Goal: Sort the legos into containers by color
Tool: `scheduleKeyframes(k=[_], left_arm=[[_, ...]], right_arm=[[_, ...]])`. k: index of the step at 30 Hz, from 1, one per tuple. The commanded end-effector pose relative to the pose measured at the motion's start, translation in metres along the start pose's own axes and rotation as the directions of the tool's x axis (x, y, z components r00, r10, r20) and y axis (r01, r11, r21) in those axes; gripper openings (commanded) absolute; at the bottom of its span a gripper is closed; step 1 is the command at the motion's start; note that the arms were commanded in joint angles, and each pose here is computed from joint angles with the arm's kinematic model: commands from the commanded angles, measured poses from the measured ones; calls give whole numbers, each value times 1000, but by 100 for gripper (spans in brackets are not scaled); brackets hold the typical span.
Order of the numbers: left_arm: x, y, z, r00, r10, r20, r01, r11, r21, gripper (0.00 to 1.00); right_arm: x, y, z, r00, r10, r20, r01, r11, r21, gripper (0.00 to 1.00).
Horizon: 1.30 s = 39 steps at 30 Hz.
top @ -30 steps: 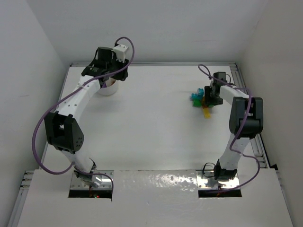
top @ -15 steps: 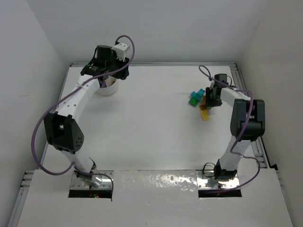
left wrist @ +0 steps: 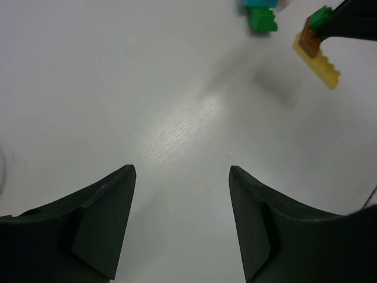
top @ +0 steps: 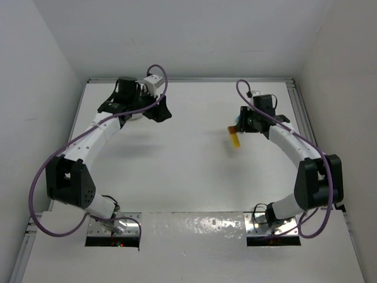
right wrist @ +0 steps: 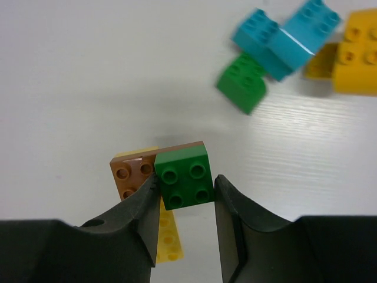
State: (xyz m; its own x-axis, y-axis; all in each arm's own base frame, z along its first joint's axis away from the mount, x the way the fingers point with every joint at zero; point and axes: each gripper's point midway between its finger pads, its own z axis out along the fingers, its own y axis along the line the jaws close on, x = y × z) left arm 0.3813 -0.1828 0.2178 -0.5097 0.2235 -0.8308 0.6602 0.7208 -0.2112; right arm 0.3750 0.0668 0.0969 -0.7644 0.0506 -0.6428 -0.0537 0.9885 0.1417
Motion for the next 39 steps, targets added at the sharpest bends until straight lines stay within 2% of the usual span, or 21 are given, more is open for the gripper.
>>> scheduleKeyframes(k=[1,3,6,8,12,16,22,26,29,31,32,34,35,39], left_arm=[[-38,-35,-15,987,-16,162,-5,992,128,63],[-35,-41,-14,982,-39,185,11,988,153,67],[-23,-50,-7,976,-123,178,89,978,188,70],[-9,-61,3,973,-176,147,143,966,214,71],[-4,-74,16,973,-181,143,148,965,215,73],[-4,-85,26,971,-194,141,156,958,242,74],[-7,-94,38,971,-186,153,143,956,254,75],[-5,-98,46,970,-199,142,156,951,266,72],[-2,-99,55,972,-199,126,160,950,267,66],[0,-98,59,972,-202,121,165,951,263,58],[1,-96,60,971,-206,120,171,953,251,45],[1,-95,61,970,-212,121,178,953,247,33],[1,-94,62,969,-215,123,181,954,240,22],[-6,-92,61,961,-237,142,202,953,227,3]], right_arm=[[-34,42,-14,980,137,142,-126,988,-84,0],[-48,61,-19,966,179,187,-156,979,-133,0],[-69,99,-27,918,326,227,-273,932,-237,0],[-86,132,-37,891,369,264,-288,909,-300,0],[-98,162,-45,860,421,288,-321,886,-336,0],[-103,175,-50,832,459,312,-353,871,-342,0],[-101,187,-54,818,480,316,-371,861,-347,0],[-105,198,-59,803,508,311,-380,839,-389,0],[-106,207,-63,802,513,307,-372,830,-415,0],[-108,209,-66,799,517,306,-371,826,-425,0],[-108,210,-66,801,516,303,-369,824,-430,0],[-106,213,-68,806,513,296,-363,822,-438,0],[-107,213,-68,807,514,293,-362,821,-442,0],[-103,215,-69,808,516,285,-360,815,-455,0]])
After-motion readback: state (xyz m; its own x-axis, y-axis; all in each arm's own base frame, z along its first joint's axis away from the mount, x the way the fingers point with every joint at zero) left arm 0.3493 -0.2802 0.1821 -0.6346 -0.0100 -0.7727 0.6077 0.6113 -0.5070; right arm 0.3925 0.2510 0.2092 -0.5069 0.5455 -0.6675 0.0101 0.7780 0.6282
